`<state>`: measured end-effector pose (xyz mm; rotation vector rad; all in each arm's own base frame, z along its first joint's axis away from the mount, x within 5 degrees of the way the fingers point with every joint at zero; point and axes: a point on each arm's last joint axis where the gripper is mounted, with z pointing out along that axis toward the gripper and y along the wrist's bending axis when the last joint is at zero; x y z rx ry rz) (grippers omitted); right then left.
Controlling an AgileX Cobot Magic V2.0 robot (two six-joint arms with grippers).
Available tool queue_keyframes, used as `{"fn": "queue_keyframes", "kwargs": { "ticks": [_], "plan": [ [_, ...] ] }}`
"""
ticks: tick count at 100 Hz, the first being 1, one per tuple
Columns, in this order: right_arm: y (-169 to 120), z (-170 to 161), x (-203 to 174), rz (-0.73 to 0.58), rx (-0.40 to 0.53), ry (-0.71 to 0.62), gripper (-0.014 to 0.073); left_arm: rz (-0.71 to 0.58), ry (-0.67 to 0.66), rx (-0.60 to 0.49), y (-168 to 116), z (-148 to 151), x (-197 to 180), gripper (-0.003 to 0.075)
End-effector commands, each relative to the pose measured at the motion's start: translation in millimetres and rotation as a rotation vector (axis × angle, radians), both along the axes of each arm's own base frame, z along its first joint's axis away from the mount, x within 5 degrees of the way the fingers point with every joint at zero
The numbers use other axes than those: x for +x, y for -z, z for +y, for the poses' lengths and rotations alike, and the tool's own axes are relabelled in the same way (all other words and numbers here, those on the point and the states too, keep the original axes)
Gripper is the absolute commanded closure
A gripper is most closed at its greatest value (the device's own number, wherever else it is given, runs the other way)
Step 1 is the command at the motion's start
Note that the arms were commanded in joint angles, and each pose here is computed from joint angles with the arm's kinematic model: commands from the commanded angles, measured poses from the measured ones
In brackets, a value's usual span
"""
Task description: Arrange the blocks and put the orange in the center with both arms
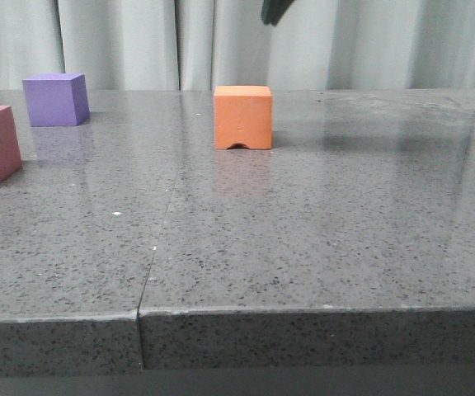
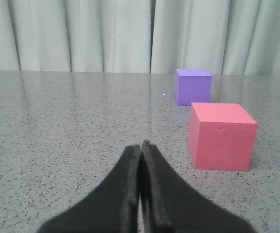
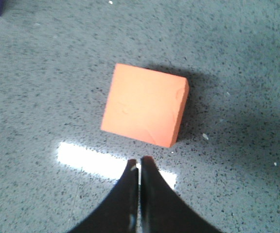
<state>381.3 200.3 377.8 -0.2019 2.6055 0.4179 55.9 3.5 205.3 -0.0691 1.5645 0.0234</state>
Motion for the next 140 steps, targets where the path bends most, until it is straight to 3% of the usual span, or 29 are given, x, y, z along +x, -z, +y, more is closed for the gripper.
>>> {"fn": "queue_keyframes", "kwargs": {
  "ticks": [1, 31, 49, 124, 140],
  "plan": [
    [-40.9, -13.4, -30.4, -0.035, 0.006, -0.037, 0.0662, -0.075, 0.007, -0.005, 4.0, -0.6, -0.6, 0.0741],
    [-58.9, -30.2, -63.8, -0.079, -0.01, -0.084, 0.0664, -0.075, 0.007, -0.005, 4.0, -0.6, -0.6, 0.0741],
    [-60.9, -40.4, -83.8, -0.156, 0.03, -0.069, 0.0664, -0.075, 0.007, -0.005, 4.0, -0.6, -0.6, 0.0741],
    [14.3, -110.3, -213.2, -0.497, 0.164, -0.015, 0.0664, -0.091, 0.008, -0.009, 2.6, -0.6, -0.7, 0.0741],
    [33.2, -126.4, -243.1, -0.561, 0.185, -0.007, 0.0664, -0.228, 0.014, -0.003, -13.1, -1.2, -3.3, 0.0741]
  ]
}}
